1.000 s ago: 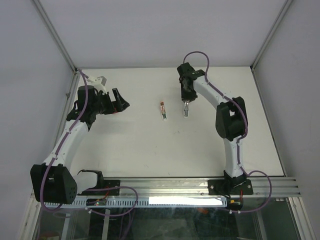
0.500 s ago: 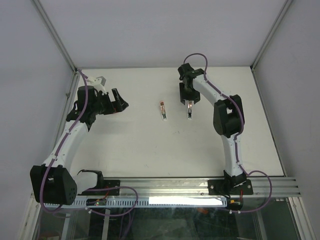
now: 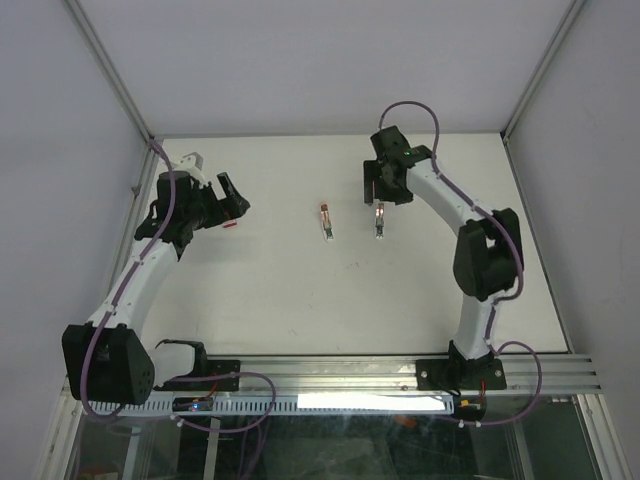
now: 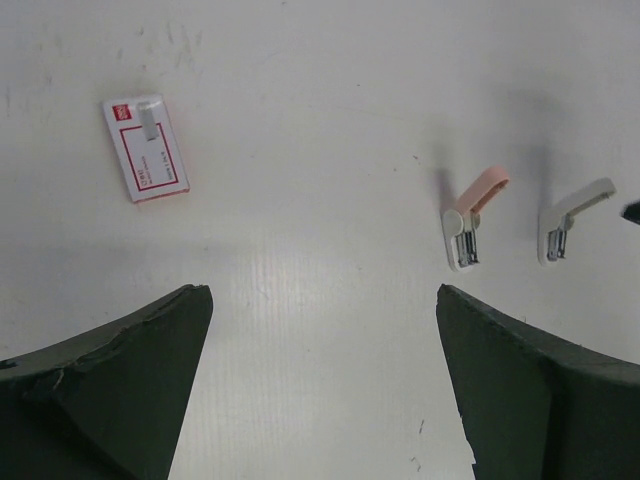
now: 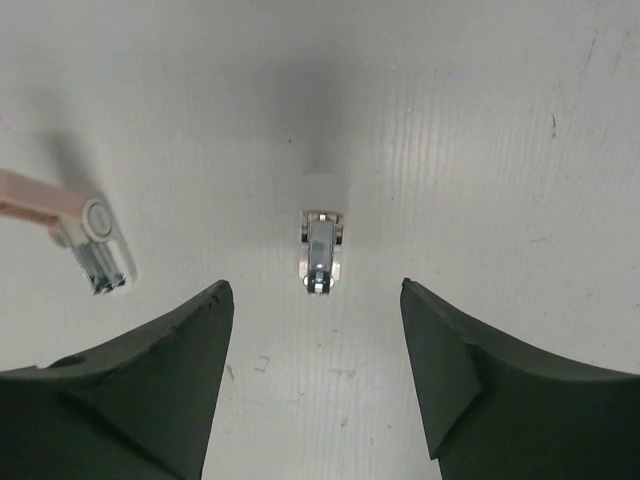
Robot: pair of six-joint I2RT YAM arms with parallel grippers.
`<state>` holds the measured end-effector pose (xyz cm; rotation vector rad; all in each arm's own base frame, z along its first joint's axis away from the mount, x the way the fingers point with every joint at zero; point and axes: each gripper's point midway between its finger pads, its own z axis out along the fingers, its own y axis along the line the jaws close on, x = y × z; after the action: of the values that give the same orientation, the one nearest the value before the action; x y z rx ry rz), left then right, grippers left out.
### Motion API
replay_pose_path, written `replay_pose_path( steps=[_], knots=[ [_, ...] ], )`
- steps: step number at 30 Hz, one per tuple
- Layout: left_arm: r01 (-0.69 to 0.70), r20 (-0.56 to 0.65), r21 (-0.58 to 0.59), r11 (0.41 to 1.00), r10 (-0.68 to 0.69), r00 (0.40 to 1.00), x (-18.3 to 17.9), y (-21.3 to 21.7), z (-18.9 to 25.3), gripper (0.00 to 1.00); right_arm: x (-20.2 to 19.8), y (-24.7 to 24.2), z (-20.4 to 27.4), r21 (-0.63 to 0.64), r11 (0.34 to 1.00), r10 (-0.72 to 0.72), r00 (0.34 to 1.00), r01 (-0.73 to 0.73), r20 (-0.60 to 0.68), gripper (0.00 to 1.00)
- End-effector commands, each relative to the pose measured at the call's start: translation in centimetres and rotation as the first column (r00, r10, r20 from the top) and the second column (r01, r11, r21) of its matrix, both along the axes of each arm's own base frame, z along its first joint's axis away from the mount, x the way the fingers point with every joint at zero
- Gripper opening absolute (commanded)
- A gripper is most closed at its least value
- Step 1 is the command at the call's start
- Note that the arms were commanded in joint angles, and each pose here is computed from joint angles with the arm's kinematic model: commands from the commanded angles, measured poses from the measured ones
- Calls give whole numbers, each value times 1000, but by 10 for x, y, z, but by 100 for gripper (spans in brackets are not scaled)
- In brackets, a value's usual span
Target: Load the staples into the stapler
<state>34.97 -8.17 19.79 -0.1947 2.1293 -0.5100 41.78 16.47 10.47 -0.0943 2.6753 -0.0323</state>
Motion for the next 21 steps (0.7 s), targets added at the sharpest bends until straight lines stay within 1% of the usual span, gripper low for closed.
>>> replay_pose_path(
  steps=[1, 4, 7, 10, 13, 16, 21],
  knots=[
    [-160, -64, -45, 986, 157, 985, 19, 12, -16, 99, 0, 14, 82, 215, 975, -11, 957, -54, 289, 70],
    [-249, -108, -23, 968, 245, 964, 25, 23, -39, 99, -18, 20, 89, 291, 949, 13, 934, -125, 357, 71],
    [-308, -135, 51, 950, 312, 940, 37, 37, -60, 99, -35, 18, 88, 323, 933, 26, 923, -161, 385, 72],
    [-335, -170, 124, 934, 352, 920, 53, 47, -81, 99, -44, 18, 93, 362, 913, 26, 914, -187, 405, 72],
    [-325, -192, 166, 931, 354, 915, 72, 50, -95, 98, -51, 21, 95, 402, 892, 24, 911, -206, 412, 72],
    [-317, -213, 210, 925, 359, 908, 87, 53, -110, 94, -53, 21, 95, 425, 882, 14, 912, -205, 410, 72],
    [-313, -217, 256, 915, 370, 903, 106, 58, -122, 83, -55, 21, 93, 446, 873, 6, 917, -199, 398, 71]
  ],
)
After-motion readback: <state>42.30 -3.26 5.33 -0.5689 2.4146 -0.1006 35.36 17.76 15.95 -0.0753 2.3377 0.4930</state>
